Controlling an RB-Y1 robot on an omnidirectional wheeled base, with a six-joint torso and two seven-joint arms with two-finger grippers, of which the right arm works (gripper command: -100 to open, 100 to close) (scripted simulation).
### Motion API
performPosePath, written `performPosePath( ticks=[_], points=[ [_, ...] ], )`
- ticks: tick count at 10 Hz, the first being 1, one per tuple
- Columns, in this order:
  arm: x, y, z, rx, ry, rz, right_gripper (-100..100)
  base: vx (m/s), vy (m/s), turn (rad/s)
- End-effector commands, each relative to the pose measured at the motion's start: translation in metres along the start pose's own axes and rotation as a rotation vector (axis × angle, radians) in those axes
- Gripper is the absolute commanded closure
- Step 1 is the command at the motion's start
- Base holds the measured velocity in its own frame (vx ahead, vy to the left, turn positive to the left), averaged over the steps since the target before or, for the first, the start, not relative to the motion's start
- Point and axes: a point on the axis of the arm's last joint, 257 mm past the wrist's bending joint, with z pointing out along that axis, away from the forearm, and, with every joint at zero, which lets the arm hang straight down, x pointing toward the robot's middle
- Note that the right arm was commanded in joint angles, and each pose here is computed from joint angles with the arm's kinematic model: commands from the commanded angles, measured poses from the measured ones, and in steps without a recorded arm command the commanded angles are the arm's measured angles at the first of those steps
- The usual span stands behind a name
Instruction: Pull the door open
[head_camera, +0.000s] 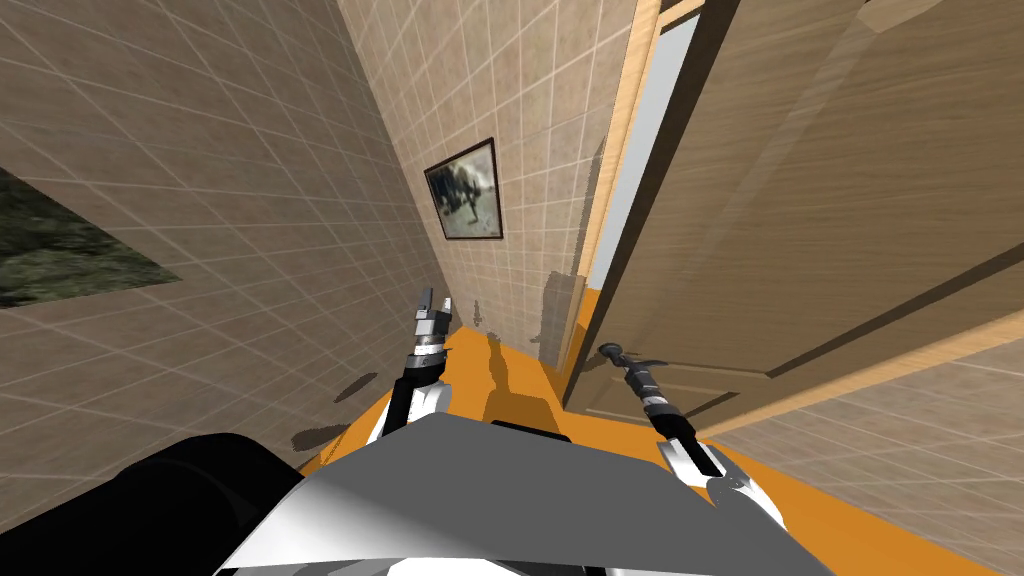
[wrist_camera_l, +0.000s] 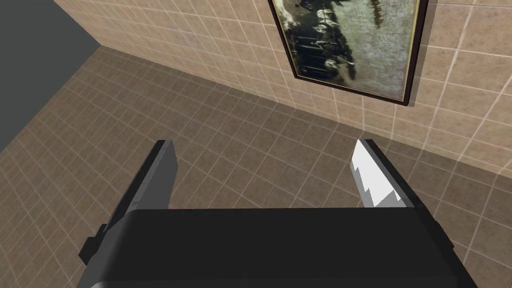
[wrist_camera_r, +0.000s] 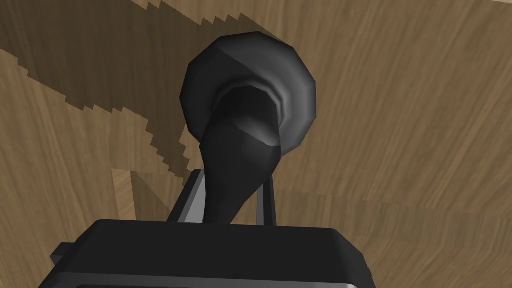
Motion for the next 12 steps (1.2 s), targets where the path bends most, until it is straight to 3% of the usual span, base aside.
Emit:
performPosePath(
  ticks=[1, 2, 3, 4, 12],
  points=[
    [0.011, 0.001, -0.004, -0.006, 0.045, 0.003, 100, -0.264, -0.126, 0.07],
    [0.014, 0.001, -0.0057, -0.007, 0.061, 0.004, 100, -0.222, -0.118, 0.05],
    [0.01, 0.0, -0.0055, -0.003, 0.046, 0.003, 100, -0.092, -0.046, 0.012],
    [0.007, -0.003, -0.0173, 0.001, 0.06, 0.006, 100, -0.125, -0.029, 0.171],
    [-0.012, -0.003, -0.0587, -0.012, 0.11, 0.004, 100, -0.159, -0.074, 0.149]
  ],
)
